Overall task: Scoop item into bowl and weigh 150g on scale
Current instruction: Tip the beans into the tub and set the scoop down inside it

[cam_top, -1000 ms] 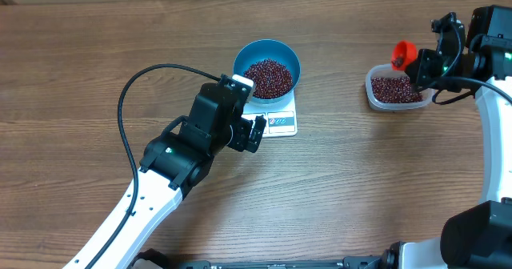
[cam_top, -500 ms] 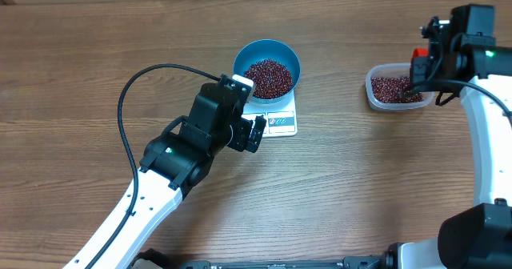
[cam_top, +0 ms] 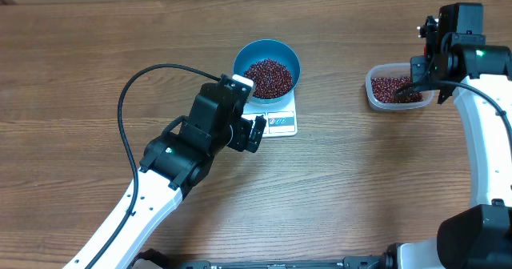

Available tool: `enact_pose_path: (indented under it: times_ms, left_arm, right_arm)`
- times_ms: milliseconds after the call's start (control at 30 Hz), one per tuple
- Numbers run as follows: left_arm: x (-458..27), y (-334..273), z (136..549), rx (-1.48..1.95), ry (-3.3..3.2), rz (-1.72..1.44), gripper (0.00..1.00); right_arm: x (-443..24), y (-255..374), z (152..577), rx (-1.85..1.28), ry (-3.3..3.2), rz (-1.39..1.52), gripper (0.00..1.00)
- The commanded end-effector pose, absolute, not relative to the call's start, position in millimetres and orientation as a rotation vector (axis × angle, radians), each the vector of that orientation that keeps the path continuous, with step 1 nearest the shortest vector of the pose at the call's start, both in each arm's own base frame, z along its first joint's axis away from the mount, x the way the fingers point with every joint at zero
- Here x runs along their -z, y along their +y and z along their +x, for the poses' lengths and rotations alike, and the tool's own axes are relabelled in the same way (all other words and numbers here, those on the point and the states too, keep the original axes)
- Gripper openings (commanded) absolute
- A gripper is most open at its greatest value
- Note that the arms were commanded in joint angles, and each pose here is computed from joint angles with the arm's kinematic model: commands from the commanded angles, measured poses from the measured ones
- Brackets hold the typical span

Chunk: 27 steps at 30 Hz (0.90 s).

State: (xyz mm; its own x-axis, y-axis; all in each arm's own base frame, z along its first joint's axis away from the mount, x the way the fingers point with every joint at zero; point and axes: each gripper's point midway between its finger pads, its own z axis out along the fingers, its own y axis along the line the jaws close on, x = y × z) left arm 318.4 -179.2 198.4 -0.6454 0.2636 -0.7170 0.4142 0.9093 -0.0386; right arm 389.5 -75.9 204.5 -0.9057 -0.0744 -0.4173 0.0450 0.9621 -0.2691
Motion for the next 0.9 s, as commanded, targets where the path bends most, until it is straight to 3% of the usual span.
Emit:
enact_pose_path:
  times_ms: [0, 400, 867]
  left_arm:
    - [-197, -181, 318, 0.263, 2.305, 0.500, 0.99]
    - [-197, -181, 318, 0.263, 2.305, 0.500, 1.00]
    - [-197, -181, 318, 0.263, 2.305, 0.500, 1.00]
  right_arm:
    - [-215, -79, 393, 0.404, 2.638, -0.001, 0.04]
    - [-179, -53, 409, -0.042, 2.668, 0.396, 0.04]
    - [-131, -52, 412, -0.252, 2.782, 0.486, 0.04]
